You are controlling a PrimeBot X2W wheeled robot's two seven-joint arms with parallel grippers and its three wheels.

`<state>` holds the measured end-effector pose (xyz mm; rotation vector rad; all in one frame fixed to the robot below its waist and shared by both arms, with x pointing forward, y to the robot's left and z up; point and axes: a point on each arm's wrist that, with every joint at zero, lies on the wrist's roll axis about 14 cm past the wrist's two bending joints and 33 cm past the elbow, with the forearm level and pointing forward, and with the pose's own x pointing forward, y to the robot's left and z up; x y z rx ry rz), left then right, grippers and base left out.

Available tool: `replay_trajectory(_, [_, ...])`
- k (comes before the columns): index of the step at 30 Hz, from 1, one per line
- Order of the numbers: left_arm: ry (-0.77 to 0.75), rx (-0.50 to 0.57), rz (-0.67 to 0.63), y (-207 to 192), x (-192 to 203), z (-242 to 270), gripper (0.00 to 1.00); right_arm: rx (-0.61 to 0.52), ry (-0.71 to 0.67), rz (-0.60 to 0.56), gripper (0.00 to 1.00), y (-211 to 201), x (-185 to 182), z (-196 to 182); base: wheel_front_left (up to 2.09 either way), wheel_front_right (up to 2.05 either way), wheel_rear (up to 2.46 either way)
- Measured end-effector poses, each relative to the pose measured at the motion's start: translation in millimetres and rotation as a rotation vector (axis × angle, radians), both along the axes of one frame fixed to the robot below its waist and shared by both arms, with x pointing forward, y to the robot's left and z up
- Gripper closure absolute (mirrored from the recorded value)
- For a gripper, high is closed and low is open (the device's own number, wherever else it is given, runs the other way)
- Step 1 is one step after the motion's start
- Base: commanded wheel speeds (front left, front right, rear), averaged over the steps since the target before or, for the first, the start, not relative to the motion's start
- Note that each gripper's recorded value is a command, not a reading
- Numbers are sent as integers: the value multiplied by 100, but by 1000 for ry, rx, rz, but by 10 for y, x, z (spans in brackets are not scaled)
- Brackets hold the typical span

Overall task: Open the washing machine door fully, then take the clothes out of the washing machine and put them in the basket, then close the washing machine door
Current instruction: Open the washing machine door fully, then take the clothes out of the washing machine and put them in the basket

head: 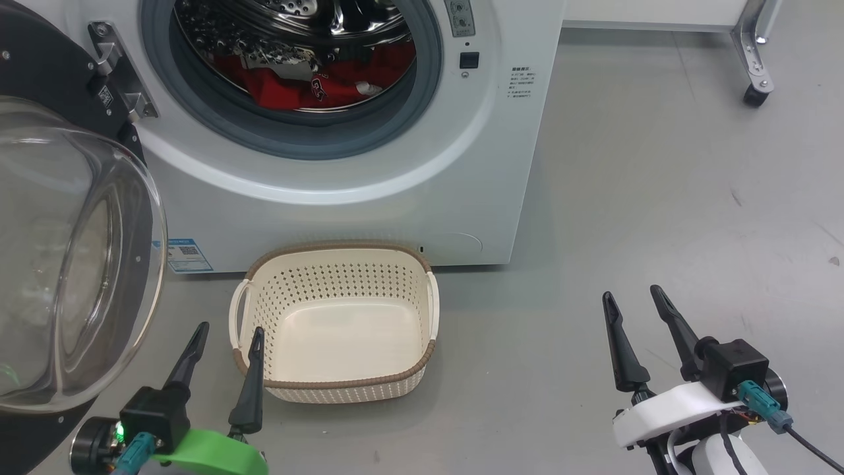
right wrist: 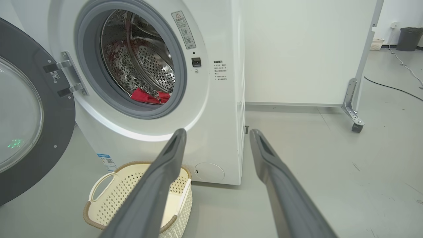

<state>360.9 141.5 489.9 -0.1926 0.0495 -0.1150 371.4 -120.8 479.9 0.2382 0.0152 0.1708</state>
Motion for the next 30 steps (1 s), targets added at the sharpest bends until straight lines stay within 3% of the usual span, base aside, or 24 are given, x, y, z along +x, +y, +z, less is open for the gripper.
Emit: replay_trajectory(30, [9,-11,-5,-61,1,13,0,2,-17,-8,0,-26,10,54,7,-7,0])
